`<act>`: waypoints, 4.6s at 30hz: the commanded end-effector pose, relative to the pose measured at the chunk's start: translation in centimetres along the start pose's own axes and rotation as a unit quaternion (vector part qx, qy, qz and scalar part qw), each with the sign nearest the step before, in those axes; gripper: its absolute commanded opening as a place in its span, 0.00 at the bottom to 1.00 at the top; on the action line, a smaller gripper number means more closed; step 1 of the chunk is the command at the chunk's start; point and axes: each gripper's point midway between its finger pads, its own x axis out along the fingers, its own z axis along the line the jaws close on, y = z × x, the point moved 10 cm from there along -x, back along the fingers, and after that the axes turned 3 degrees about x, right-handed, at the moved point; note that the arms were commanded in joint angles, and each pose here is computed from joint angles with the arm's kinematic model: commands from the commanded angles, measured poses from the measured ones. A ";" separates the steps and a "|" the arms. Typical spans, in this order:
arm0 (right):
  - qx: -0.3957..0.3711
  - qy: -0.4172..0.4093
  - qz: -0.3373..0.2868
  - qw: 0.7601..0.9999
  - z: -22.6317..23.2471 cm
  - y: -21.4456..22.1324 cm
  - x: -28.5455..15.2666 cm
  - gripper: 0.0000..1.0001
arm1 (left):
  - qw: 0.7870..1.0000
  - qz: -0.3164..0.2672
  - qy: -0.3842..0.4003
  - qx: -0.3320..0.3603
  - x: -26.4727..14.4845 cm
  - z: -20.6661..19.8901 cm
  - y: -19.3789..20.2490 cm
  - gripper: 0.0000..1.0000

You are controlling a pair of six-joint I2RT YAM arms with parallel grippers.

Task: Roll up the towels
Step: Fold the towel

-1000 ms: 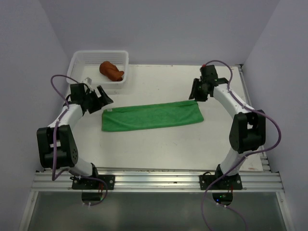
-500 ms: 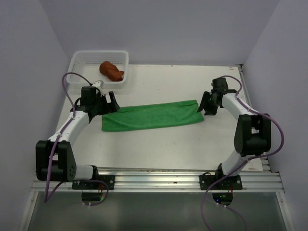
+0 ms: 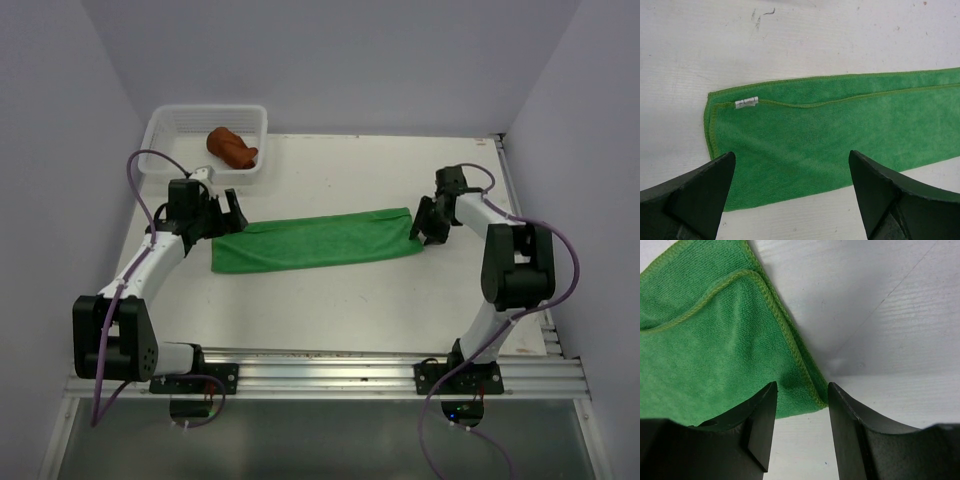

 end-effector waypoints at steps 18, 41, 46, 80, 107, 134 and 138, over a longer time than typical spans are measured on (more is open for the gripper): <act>-0.062 0.111 0.003 0.992 0.4 2.6 3.1 0.34 | 0.998 -0.033 -0.055 0.006 -1.2 0.5 -0.9 1.00; 0.037 0.238 -0.067 0.968 -5.9 -0.4 -5.4 0.00 | 0.999 -0.030 -0.016 0.001 -1.3 -0.3 -0.8 1.00; 0.034 0.224 -0.117 0.967 -4.7 -2.5 -9.3 0.00 | 0.999 -0.031 -0.010 0.006 -1.5 -0.7 -0.7 1.00; -0.263 -0.061 -0.029 0.963 29.1 8.3 -8.6 0.00 | 0.999 -0.035 0.016 0.008 -1.9 -1.2 -0.8 1.00; -0.245 -0.173 0.011 0.954 33.4 12.6 -6.7 0.00 | 0.999 -0.033 0.028 0.006 -1.7 -1.4 -0.6 1.00; -0.226 -0.266 0.094 0.932 34.9 15.1 -3.4 0.41 | 0.999 -0.052 0.013 0.008 -2.6 -1.5 -1.0 1.00; -0.212 -0.266 0.076 0.937 33.8 13.9 -5.1 0.40 | 0.998 -0.062 0.008 0.009 -2.8 -1.4 -1.1 1.00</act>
